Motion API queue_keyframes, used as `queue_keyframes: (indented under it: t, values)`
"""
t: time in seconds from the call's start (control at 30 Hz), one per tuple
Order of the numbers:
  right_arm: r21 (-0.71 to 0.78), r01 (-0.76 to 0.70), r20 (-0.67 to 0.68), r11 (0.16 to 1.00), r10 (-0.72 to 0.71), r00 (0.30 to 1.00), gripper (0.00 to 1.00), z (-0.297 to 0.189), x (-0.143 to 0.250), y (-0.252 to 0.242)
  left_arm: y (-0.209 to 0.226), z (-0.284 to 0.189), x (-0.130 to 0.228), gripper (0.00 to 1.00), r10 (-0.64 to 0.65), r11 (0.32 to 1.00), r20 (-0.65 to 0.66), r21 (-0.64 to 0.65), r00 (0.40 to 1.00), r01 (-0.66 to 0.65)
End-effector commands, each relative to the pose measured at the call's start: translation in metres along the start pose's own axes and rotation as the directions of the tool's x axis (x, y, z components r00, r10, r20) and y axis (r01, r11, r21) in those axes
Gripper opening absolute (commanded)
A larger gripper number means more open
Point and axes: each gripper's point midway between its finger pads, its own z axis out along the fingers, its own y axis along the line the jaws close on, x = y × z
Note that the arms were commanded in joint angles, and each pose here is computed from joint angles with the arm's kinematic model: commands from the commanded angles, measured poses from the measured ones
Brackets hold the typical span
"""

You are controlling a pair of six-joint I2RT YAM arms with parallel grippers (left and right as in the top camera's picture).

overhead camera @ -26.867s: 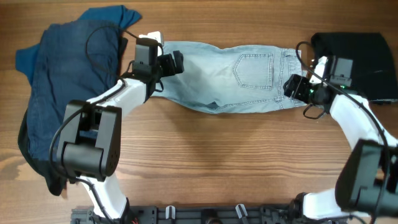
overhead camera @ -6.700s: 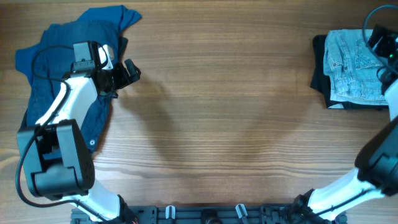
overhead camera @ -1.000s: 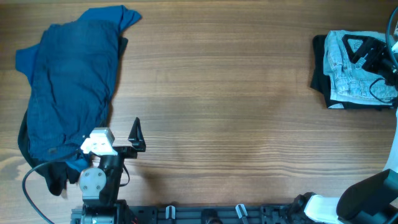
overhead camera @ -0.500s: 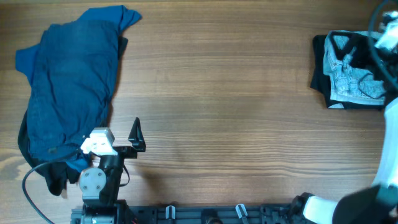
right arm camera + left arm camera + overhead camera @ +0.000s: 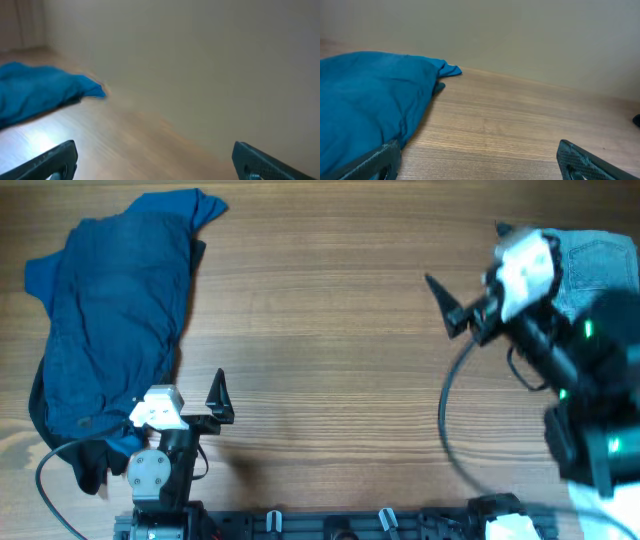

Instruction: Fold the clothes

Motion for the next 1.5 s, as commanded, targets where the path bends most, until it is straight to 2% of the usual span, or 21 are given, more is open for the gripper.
queue_keyframes:
  t: [0.0,0.3,0.53,0.73,0.97,1.47]
  values:
    - [0.069,0.083,0.024,0.994,-0.084,0.996,1.00,-0.011,0.030,0.007,0.002,0.000,0.002,1.00,0.013,1.000,-0.004,-0.013,1.000,-0.013]
    - [0.204,-0.061,0.190,0.977,0.022,0.982,1.00,-0.042,0.110,0.032,0.002,0.000,0.002,1.00,0.012,1.000,-0.004,-0.013,1.000,-0.013]
    - [0.215,-0.185,0.197,0.959,0.143,0.970,1.00,-0.054,0.179,0.054,0.002,0.000,0.002,1.00,0.012,1.000,-0.004,-0.013,1.000,-0.013]
    - [0.221,-0.183,0.197,0.958,0.139,0.970,1.00,-0.055,0.199,0.062,0.002,0.000,0.002,1.00,0.013,1.000,-0.004,-0.013,1.000,-0.013]
    - [0.205,-0.212,0.093,0.955,0.196,0.976,1.00,-0.055,0.228,0.072,0.002,0.000,0.002,1.00,0.012,1.000,-0.004,-0.013,1.000,-0.013]
    - [0.206,-0.211,0.092,0.956,0.195,0.976,1.00,-0.055,0.228,0.072,0.002,0.000,0.002,1.00,0.013,1.000,-0.004,-0.013,1.000,-0.013]
